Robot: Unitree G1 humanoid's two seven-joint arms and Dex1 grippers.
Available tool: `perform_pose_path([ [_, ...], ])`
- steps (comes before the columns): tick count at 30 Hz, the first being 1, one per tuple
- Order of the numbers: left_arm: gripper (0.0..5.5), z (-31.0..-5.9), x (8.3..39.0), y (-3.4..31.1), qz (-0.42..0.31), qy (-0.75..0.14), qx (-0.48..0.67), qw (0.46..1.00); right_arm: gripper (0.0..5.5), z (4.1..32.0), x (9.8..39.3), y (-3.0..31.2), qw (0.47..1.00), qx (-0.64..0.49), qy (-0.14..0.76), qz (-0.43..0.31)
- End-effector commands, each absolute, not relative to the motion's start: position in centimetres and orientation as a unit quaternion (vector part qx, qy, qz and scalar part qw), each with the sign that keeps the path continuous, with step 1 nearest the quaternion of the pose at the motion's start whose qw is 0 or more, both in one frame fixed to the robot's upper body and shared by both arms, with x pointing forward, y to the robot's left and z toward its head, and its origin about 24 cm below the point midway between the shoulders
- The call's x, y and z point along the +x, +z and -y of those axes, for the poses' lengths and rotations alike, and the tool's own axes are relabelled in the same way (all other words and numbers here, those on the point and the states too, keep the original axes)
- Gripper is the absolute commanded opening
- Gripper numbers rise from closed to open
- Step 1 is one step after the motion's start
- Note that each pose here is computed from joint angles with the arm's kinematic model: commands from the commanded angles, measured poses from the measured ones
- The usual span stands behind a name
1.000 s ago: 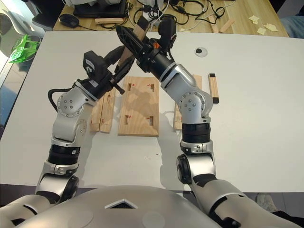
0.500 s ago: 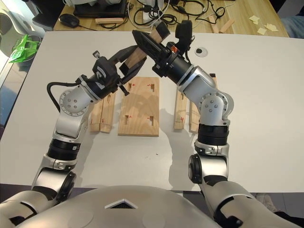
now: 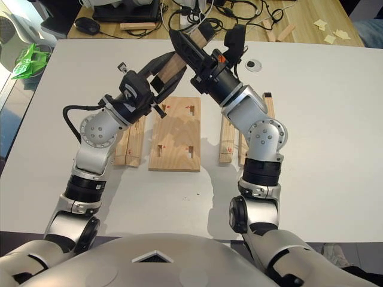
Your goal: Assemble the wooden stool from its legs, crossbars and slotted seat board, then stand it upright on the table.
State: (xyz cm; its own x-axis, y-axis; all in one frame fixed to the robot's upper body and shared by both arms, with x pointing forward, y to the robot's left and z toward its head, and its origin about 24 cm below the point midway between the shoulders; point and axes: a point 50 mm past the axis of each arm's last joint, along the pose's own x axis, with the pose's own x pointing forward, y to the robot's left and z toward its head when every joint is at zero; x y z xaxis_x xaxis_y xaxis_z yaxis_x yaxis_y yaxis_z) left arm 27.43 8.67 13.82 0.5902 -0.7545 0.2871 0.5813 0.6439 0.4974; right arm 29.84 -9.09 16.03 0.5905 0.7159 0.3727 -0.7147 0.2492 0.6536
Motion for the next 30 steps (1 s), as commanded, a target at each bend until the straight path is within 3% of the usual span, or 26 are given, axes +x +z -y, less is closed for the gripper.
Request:
perform_pose_path([
  [1,1.73,-9.0,28.2,14.1,0.244,-0.351,0.186,0.885,0.38,9.2,30.2,17.8,0.792,0.414,0.446,0.046],
  [9,3.02,-12.1,29.0,15.4,0.277,-0.222,0.205,0.912,0.38,14.1,31.3,18.4,0.854,0.391,0.328,0.1],
  [14,3.73,-17.6,29.7,13.9,0.207,-0.06,0.165,0.962,0.38,16.8,31.7,17.2,0.903,0.357,0.222,0.091],
  [17,3.77,-19.4,29.9,12.7,0.159,-0.01,0.105,0.982,0.38,18.7,30.5,15.1,0.932,0.324,0.154,0.056],
  [24,3.77,-20.9,29.5,10.0,0.098,0.047,0.0,0.994,0.38,23.0,27.0,11.7,0.976,0.218,-0.021,0.001],
  [30,3.77,-21.2,29.1,9.1,0.081,0.059,-0.004,0.995,0.38,21.6,26.0,11.5,0.995,0.095,-0.033,-0.01],
])
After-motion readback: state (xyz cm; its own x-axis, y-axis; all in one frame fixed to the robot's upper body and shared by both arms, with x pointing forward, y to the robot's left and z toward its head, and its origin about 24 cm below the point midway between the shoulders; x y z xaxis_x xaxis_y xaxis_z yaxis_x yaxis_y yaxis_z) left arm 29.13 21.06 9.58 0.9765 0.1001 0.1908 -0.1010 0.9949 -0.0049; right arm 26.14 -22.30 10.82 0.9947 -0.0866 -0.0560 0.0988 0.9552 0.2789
